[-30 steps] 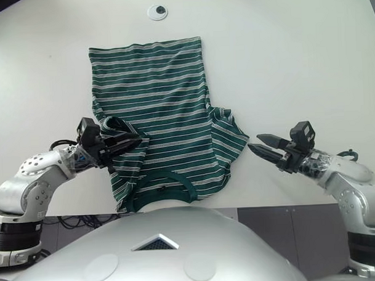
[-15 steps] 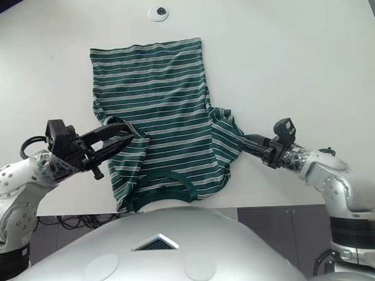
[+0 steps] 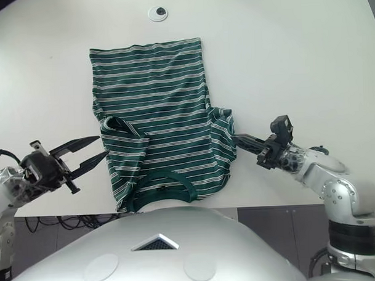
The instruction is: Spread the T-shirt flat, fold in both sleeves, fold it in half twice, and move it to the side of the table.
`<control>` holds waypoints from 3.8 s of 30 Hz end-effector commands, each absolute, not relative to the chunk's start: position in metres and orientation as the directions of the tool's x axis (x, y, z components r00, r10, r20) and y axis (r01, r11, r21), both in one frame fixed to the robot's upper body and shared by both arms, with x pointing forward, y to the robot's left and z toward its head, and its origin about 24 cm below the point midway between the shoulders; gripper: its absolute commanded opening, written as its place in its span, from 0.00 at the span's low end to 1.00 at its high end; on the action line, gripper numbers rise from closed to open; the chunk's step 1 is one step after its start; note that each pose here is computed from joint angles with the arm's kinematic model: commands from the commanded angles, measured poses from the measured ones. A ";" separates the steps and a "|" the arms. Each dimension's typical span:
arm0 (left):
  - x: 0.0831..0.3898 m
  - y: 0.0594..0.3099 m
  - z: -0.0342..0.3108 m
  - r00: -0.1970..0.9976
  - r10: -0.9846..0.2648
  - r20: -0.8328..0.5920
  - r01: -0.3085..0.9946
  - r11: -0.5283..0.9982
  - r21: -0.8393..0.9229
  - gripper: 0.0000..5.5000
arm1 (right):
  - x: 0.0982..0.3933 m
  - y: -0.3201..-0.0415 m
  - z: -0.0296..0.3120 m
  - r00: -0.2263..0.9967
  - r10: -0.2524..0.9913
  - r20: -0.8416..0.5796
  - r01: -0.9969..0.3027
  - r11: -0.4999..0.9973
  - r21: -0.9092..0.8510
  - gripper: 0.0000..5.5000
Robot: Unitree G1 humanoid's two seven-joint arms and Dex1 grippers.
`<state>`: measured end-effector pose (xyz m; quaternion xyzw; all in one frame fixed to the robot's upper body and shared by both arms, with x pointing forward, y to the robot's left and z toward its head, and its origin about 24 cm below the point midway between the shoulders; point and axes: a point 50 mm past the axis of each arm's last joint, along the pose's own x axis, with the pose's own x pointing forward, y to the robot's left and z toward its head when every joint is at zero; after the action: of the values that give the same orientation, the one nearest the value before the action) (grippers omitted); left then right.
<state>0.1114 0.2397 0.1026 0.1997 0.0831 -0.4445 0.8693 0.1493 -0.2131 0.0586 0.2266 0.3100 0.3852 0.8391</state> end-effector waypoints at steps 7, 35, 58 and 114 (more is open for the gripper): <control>0.061 0.273 0.049 0.315 -0.661 -0.681 0.852 -0.118 0.509 0.29 | 0.171 -0.154 0.071 0.423 0.879 -0.221 -0.609 0.456 0.649 0.01; 0.062 0.241 0.038 0.138 -0.843 -0.521 0.515 -0.388 0.764 0.29 | 0.171 -0.203 0.094 0.512 0.827 -0.232 -0.678 0.554 0.483 0.33; 0.057 0.256 0.048 0.092 -0.783 -0.616 0.719 -0.376 0.585 0.65 | 0.096 -0.204 0.033 0.097 0.828 -0.552 -0.959 -0.072 -0.276 0.62; 0.078 0.223 0.115 -0.182 -0.914 -0.364 0.966 -0.097 -0.240 0.01 | 0.101 -0.194 0.106 -0.071 0.989 -0.133 -0.961 -0.032 0.273 0.00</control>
<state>0.0609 0.2264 0.1015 0.0725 0.2557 -0.7475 0.6088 0.0897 -0.1948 0.0935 0.0385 0.1772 0.7260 0.6633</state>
